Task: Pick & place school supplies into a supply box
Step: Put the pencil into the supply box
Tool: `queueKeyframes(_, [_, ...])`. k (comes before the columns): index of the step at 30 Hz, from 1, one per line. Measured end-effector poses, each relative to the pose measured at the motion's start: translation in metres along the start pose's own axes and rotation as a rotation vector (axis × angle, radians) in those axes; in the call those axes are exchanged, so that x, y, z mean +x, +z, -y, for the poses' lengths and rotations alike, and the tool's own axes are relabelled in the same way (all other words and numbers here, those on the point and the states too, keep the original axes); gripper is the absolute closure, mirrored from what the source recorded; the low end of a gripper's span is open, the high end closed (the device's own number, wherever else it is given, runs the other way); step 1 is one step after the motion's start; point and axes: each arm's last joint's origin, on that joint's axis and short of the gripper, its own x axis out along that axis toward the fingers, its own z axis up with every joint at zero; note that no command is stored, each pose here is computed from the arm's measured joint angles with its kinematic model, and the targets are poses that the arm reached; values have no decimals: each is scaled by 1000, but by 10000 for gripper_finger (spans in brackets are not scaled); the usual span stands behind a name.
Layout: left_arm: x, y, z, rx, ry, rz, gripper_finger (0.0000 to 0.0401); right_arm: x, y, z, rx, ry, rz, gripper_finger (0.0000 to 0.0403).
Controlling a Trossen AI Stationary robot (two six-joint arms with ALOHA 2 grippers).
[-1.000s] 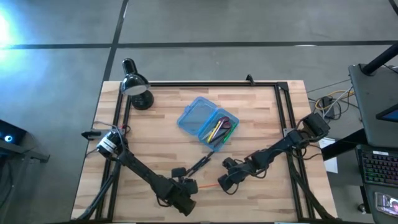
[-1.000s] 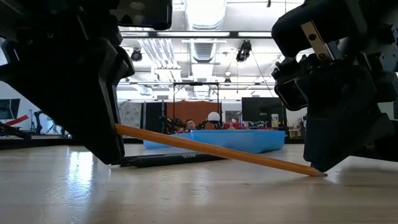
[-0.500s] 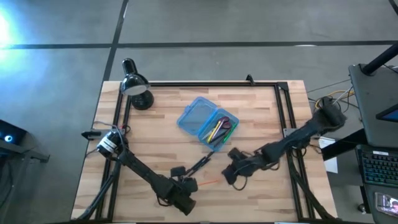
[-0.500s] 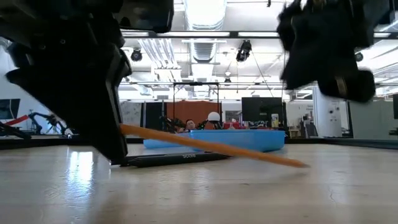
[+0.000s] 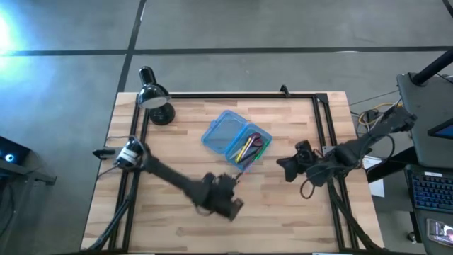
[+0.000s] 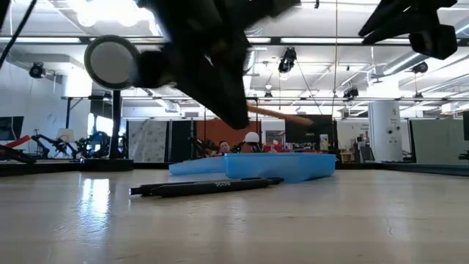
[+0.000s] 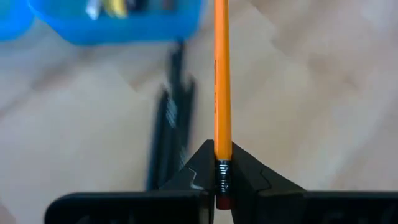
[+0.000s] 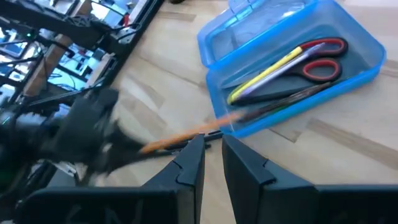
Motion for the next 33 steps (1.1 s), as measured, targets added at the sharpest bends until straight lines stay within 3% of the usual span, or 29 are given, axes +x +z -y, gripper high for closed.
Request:
queueKeyframes(5, [33,52,-26,-100,61,-37,396,-3,2,2,-2,3,1,353])
queueKeyframes(14, [68,115,-68,-71,68,-107,396,0,0,3,-58,-27,-6,353])
queueKeyframes(23, [73,122,-74,14,2,-186,396,-3,1,14,-133,-101,-20,353])
queueKeyframes(33, [80,131,-79,-9,-32,-159,386,-3,2,21,-177,-156,-27,353])
